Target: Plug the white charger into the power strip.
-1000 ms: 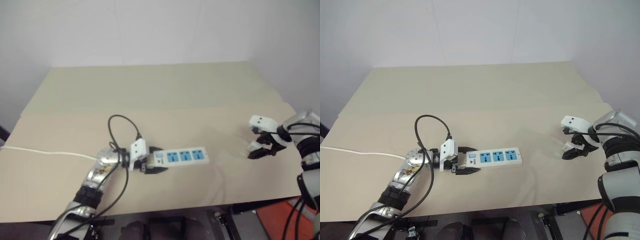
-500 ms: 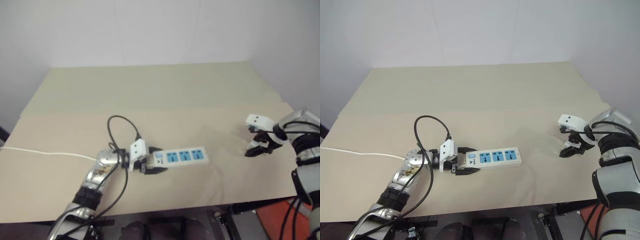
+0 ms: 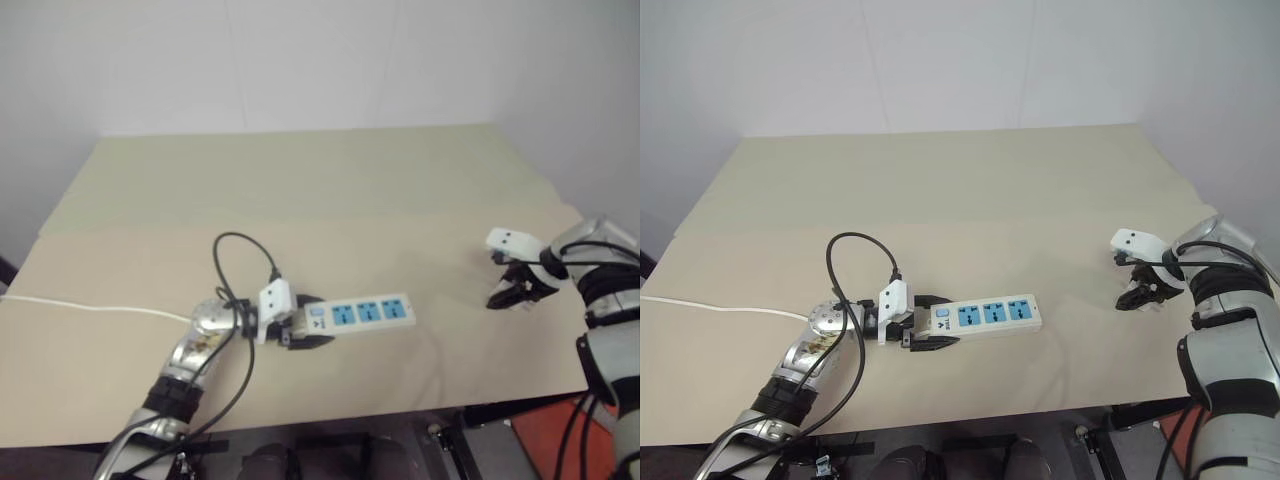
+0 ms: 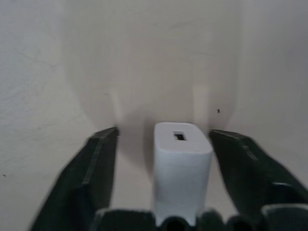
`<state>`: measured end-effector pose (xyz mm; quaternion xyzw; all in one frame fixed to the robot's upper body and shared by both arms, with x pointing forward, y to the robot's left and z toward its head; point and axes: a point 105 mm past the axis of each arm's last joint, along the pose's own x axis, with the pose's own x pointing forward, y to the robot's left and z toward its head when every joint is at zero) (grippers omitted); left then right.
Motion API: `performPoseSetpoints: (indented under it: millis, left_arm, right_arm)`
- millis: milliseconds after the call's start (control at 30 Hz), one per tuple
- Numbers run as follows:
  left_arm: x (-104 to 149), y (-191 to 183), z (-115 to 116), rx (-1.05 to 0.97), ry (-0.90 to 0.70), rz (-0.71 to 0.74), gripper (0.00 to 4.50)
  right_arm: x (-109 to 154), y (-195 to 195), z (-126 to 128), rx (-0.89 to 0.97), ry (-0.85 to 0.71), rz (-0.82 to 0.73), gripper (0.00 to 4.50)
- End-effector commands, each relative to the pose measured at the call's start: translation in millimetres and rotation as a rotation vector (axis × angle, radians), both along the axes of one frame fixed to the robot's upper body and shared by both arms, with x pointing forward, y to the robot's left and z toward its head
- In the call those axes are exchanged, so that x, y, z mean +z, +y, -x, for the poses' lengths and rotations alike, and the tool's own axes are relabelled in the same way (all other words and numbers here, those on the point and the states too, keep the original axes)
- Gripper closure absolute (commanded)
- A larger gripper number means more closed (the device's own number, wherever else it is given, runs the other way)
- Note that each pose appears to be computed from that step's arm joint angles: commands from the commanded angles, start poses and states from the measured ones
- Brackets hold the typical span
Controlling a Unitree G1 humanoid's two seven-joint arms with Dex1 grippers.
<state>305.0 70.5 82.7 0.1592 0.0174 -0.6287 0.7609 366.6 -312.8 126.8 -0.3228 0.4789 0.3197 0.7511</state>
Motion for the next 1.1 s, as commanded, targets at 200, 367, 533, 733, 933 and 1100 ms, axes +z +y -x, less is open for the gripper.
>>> performPoseSetpoints:
  millis: [200,367,533,733,933,1100]
  left_arm:
    - [-13,-2,7,-0.02,0.042,-0.045,1.21]
    - [-13,-1,6,-0.028,0.043,-0.051,1.21]
    - [-9,3,3,-0.05,0.037,-0.074,1.21]
    - [-1,3,-3,-0.074,0.029,-0.092,1.21]
    - [4,3,-7,-0.087,0.024,-0.104,1.21]
    - [3,5,-6,-0.088,0.036,-0.112,1.21]
  right_arm:
    - [12,1,-4,0.007,-0.038,-0.005,3.35]
    - [21,4,-8,0.02,-0.08,-0.026,3.35]
    - [62,39,-20,0.114,-0.218,-0.176,3.35]
    - [121,105,-14,0.265,-0.426,-0.543,3.35]
    - [145,151,4,0.352,-0.59,-0.925,3.35]
    - [128,180,19,0.399,-0.611,-1.044,3.35]
